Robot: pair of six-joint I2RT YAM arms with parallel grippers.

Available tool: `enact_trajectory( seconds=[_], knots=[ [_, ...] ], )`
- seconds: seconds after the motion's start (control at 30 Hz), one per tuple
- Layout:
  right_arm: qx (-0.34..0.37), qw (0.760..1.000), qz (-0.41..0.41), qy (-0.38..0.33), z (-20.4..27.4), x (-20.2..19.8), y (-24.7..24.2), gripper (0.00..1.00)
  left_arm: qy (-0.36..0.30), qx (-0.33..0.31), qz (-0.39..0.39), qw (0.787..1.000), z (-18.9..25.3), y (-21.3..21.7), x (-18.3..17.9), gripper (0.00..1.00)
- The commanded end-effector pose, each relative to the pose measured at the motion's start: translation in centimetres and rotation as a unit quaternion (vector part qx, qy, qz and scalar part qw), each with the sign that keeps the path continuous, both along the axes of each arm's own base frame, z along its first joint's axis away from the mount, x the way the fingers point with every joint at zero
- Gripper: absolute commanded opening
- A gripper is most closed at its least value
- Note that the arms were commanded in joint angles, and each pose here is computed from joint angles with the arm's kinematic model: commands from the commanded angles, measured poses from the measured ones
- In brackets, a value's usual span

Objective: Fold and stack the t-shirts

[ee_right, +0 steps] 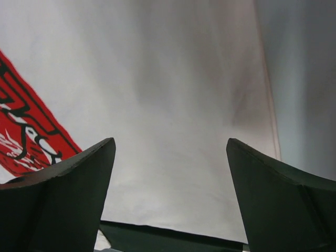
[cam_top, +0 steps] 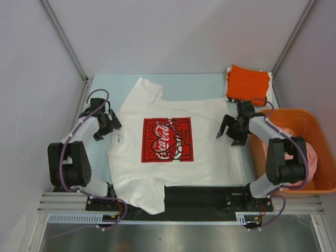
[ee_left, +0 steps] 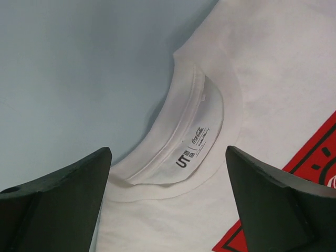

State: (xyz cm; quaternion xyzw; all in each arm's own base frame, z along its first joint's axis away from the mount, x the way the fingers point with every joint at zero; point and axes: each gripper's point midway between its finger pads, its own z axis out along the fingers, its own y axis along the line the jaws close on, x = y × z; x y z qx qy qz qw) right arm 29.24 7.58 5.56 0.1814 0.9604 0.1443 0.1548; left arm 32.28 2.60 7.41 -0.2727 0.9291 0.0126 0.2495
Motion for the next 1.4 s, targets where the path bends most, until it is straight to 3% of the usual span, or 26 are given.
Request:
enact_trajectory(
  seconds=[0.0, 0.2, 0.3, 0.4, 0.43, 0.5, 0.6, 0.67, 0.77, 0.9, 1.27, 1.37],
  knots=[
    [-0.028, 0.999, -0.009, -0.037, 0.6, 4.4, -0.9, 0.92, -0.004, -0.002, -0.006, 1.000, -0.5, -0.1, 2.3, 0.96],
    [-0.050, 0.998, -0.010, -0.023, -0.4, 7.5, -1.8, 0.91, 0.032, 0.002, -0.005, 0.999, -2.7, 0.2, 4.5, 0.91],
    [-0.066, 0.998, -0.005, -0.010, -1.2, 9.2, -2.2, 0.90, 0.052, -0.002, -0.007, 0.999, -4.3, 0.2, 5.3, 0.78],
    [-0.080, 0.997, -0.008, 0.000, -1.9, 10.6, -2.7, 0.89, 0.064, -0.006, -0.006, 0.998, -5.5, 0.2, 6.2, 0.52],
    [-0.080, 0.997, -0.009, 0.000, -2.1, 10.9, -2.7, 0.89, 0.056, -0.008, -0.004, 0.998, -5.2, 0.2, 7.0, 0.33],
    [-0.077, 0.997, -0.011, 0.005, -3.1, 11.7, -2.7, 0.85, 0.060, -0.009, -0.002, 0.998, -5.6, 0.2, 7.7, 0.12],
    [-0.069, 0.997, -0.007, 0.019, -4.8, 12.6, -2.3, 0.68, 0.056, -0.006, -0.001, 0.998, -5.2, 0.4, 9.3, 0.02],
    [-0.063, 0.998, -0.003, 0.016, -5.0, 13.4, -1.9, 0.52, 0.060, -0.002, -0.003, 0.998, -5.2, 0.6, 10.3, 0.00],
    [-0.055, 0.998, -0.002, 0.021, -6.0, 14.1, -1.5, 0.17, 0.056, 0.001, -0.002, 0.998, -5.2, 0.9, 11.5, 0.00],
    [-0.055, 0.998, -0.004, 0.006, -5.5, 16.1, -1.2, 0.02, 0.046, 0.001, 0.005, 0.999, -5.0, 1.5, 13.0, 0.00],
    [-0.054, 0.997, -0.017, -0.053, -2.1, 23.7, -0.8, 0.00, -0.007, -0.016, 0.005, 1.000, 0.1, 2.7, 20.9, 0.00],
    [-0.046, 0.997, -0.016, -0.058, -0.7, 23.3, -0.4, 0.03, -0.017, -0.029, 0.000, 0.999, 1.9, 2.3, 21.1, 0.24]
  ],
)
